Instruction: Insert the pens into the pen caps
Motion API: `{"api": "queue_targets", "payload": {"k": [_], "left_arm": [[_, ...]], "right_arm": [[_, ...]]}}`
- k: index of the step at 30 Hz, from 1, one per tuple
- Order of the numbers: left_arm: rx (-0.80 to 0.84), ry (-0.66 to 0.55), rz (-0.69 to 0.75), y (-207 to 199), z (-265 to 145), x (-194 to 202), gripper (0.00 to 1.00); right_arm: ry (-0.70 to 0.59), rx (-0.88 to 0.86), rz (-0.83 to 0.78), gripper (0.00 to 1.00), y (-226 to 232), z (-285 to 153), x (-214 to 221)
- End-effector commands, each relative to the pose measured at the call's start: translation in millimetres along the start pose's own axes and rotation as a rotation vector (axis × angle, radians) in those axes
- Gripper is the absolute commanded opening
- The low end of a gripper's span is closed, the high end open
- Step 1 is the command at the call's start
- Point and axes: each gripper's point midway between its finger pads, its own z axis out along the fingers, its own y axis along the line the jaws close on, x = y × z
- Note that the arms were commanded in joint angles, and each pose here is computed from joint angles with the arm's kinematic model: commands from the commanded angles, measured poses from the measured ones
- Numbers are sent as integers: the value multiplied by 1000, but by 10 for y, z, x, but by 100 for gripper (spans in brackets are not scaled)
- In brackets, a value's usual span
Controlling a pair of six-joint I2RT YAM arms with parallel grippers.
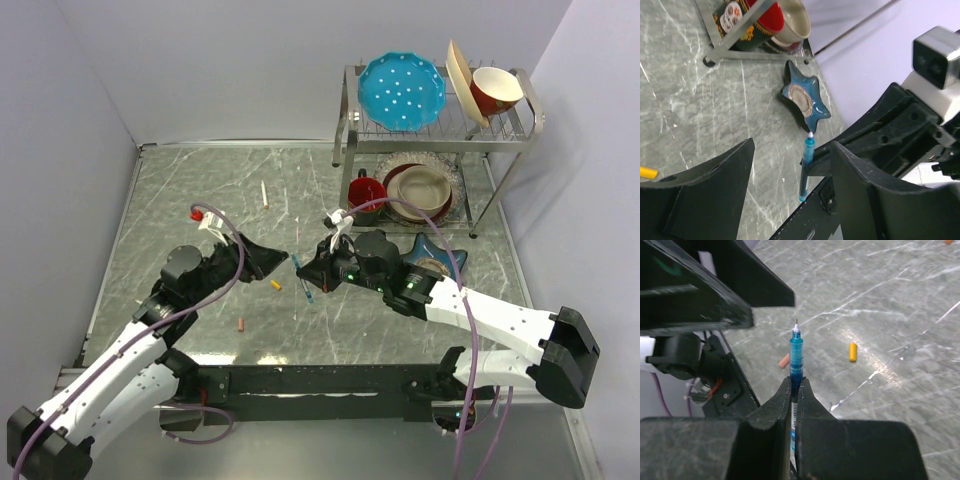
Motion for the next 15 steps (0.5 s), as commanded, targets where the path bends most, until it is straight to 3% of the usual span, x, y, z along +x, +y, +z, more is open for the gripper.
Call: {"api": "queue_targets", "payload": {"k": [1, 10, 15], "left_arm": [[92, -5, 13, -158, 75, 6, 68], [136, 23, 21, -249, 168, 97, 65], [168, 59, 8, -310, 228, 193, 44]], "right_arm": [[-88, -74, 23, 0, 207, -66, -233], [-95, -103, 31, 0, 269, -81, -252], [-102, -110, 49, 0, 282, -82, -248]]}}
